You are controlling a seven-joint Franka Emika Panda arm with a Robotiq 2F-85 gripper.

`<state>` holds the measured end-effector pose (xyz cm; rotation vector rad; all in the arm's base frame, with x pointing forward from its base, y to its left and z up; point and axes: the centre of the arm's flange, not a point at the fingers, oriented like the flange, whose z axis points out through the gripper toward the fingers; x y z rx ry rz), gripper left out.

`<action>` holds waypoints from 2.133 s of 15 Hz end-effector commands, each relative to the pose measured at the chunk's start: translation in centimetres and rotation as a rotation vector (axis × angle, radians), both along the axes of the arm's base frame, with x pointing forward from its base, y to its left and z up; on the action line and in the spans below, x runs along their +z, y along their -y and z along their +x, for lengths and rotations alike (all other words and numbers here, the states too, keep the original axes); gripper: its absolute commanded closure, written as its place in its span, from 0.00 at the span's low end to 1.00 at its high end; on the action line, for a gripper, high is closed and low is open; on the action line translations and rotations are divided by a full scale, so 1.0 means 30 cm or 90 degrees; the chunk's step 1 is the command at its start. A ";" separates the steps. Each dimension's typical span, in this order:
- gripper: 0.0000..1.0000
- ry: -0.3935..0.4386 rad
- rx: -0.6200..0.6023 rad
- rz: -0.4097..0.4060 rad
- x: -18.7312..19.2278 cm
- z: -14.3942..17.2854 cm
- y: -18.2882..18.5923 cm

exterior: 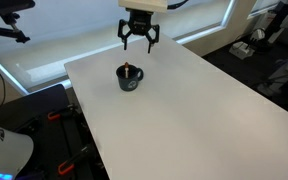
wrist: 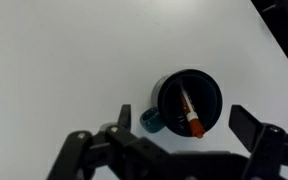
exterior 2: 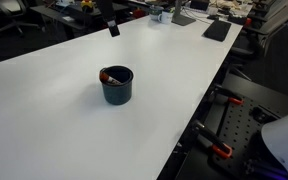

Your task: Remove the red marker from the dark green mug.

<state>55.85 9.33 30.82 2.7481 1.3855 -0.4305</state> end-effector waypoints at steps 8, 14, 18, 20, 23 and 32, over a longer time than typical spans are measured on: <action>0.00 -0.049 0.139 0.055 -0.108 0.127 -0.132; 0.00 -0.067 0.161 0.065 -0.146 0.073 -0.187; 0.00 -0.056 0.155 0.056 -0.165 0.079 -0.183; 0.00 -0.056 0.155 0.056 -0.165 0.079 -0.182; 0.00 -0.065 0.162 0.062 -0.187 0.086 -0.186; 0.00 -0.116 0.184 0.080 -0.344 0.057 -0.249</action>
